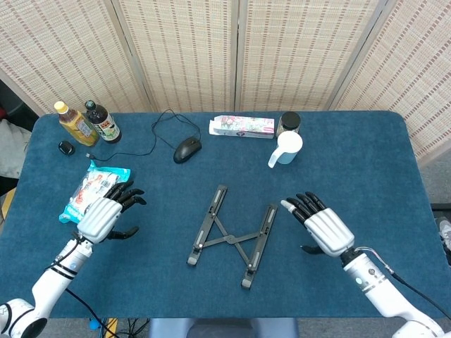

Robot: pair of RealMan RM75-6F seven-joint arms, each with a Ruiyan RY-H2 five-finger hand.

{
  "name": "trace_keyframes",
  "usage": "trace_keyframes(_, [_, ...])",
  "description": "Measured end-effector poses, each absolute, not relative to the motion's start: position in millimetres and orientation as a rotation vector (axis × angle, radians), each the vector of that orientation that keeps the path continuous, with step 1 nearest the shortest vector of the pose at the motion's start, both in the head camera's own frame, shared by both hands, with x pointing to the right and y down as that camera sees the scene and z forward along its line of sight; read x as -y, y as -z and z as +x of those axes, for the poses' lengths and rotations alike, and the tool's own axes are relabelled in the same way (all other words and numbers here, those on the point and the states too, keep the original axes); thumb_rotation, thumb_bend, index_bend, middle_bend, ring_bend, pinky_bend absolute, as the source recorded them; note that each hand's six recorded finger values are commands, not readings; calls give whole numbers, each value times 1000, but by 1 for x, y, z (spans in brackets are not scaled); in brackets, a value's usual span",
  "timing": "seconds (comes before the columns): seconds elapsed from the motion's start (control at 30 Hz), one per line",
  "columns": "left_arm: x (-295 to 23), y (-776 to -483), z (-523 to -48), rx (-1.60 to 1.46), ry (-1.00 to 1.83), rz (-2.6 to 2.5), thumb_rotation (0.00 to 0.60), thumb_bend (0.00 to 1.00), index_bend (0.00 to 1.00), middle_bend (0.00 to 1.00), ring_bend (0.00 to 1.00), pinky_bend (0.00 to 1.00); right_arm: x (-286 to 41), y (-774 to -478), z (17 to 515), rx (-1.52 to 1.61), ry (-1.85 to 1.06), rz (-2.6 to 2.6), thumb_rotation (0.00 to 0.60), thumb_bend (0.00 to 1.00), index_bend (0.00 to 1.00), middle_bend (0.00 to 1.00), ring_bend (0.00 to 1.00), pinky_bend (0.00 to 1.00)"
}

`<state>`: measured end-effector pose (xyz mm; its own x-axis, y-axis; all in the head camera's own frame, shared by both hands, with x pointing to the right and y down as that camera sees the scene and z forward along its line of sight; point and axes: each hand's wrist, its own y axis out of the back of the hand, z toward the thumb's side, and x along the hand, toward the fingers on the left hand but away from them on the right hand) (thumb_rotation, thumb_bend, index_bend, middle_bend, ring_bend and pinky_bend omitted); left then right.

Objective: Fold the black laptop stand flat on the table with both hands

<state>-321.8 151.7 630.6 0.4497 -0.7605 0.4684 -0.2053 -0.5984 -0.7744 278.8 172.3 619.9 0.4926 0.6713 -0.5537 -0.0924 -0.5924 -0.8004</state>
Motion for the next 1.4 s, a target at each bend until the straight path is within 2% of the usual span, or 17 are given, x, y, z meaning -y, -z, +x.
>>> trace_keyframes(0.77, [-164, -633, -323, -784, 1109, -2079, 600, 221, 280, 172, 31, 56, -154, -709, 218, 413, -1191, -1850, 600, 29, 0, 52, 0, 0])
trace_keyframes(1.4, [-165, -636, -331, -797, 1119, -2074, 600, 221, 280, 172, 31, 55, -137, -744, 181, 380, -1175, -1778, 600, 30, 0, 46, 0, 0])
